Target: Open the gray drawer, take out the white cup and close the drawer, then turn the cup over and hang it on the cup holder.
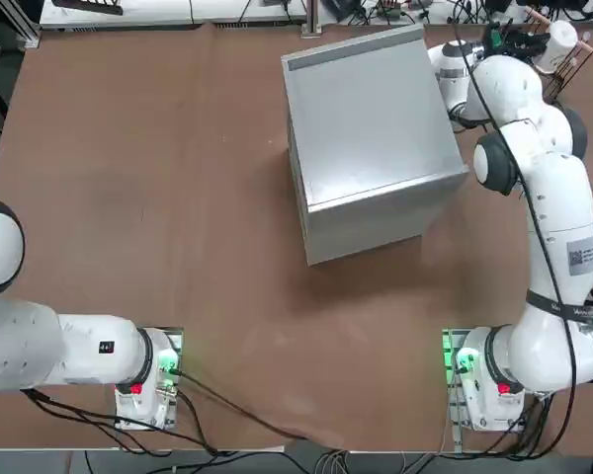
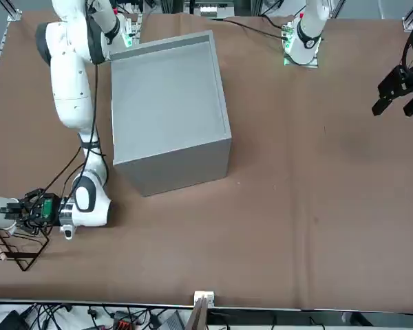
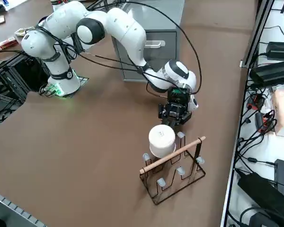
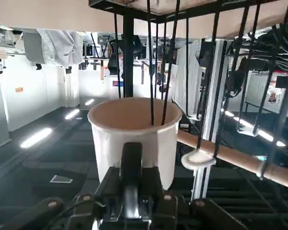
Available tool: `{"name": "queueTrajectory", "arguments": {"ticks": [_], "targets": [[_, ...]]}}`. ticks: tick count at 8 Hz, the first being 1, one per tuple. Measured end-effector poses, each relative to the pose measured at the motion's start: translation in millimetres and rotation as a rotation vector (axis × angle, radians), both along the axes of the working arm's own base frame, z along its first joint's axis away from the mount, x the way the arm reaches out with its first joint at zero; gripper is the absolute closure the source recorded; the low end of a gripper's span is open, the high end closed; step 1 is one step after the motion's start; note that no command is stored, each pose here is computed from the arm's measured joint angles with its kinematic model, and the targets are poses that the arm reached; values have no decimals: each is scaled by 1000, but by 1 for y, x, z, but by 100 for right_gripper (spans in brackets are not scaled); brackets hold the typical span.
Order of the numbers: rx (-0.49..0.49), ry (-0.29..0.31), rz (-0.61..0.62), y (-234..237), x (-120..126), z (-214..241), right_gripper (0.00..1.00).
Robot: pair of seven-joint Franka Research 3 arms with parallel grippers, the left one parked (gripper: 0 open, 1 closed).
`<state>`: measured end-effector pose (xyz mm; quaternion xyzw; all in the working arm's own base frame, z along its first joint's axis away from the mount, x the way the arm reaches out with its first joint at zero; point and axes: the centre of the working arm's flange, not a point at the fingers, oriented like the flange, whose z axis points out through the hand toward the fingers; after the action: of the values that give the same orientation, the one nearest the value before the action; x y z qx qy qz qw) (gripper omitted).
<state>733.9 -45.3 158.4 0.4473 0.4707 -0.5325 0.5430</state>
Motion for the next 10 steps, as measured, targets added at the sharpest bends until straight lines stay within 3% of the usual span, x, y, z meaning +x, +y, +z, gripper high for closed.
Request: {"name": "queueTrajectory", "arguments": {"ticks": [2,5,6,7,10], "targets": [[-6,-8,1,-3,-1,-3,65],[-6,-37,-3,0,5,10,6],[21,-68,-27,1,8,24,0],[84,-120,-71,2,11,51,0],[344,-296,-203,-1,12,179,0]]}}
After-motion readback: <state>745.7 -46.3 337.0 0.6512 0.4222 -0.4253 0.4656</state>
